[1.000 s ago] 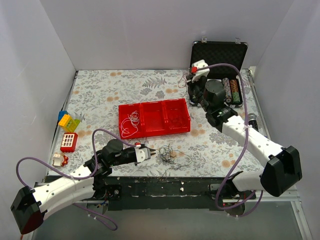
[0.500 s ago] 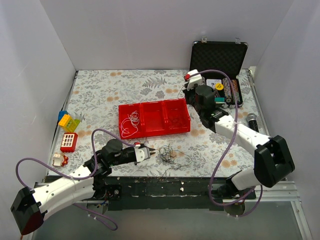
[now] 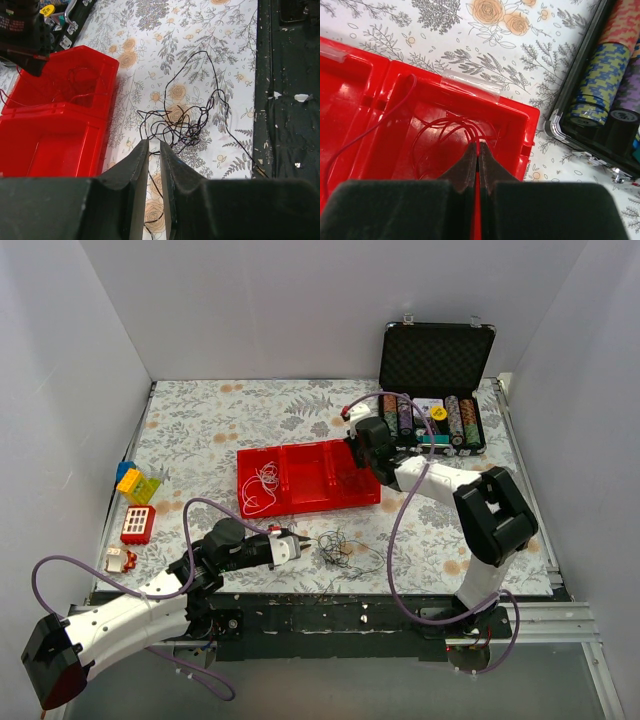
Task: Untangle the cables
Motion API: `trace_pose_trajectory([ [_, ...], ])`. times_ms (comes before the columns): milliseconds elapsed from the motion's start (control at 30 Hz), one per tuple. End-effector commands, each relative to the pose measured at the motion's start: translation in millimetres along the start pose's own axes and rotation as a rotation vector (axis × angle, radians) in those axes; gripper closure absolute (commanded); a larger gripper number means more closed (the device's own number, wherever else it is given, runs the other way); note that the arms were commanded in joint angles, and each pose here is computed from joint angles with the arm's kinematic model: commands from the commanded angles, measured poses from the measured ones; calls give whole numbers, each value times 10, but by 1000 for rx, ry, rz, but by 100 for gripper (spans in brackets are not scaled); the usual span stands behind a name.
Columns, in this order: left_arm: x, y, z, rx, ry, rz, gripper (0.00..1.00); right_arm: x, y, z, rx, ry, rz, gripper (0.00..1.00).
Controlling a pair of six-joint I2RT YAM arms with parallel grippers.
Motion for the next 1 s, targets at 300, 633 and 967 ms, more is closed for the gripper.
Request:
trace_pose_trajectory([
  [300,-14,-30,94,49,103,45,60,204,49,-113,113,79,-33,62],
  [633,-60,125,103,36,99,154,59,151,-811,-792,-143,155,-159,29],
  [967,-182,439,243,10,144,340,63,41,-1649,-145,-203,269,-257,35],
])
Point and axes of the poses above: each gripper's point midway between its finger pads, its own y axis out along the fingers, its own x axis along the line the jaws close on, z = x × y, the point moved 7 cm from there along -y, back along the fingers, and after that the axes turned 4 degrees about y, right-handed, at the moved point
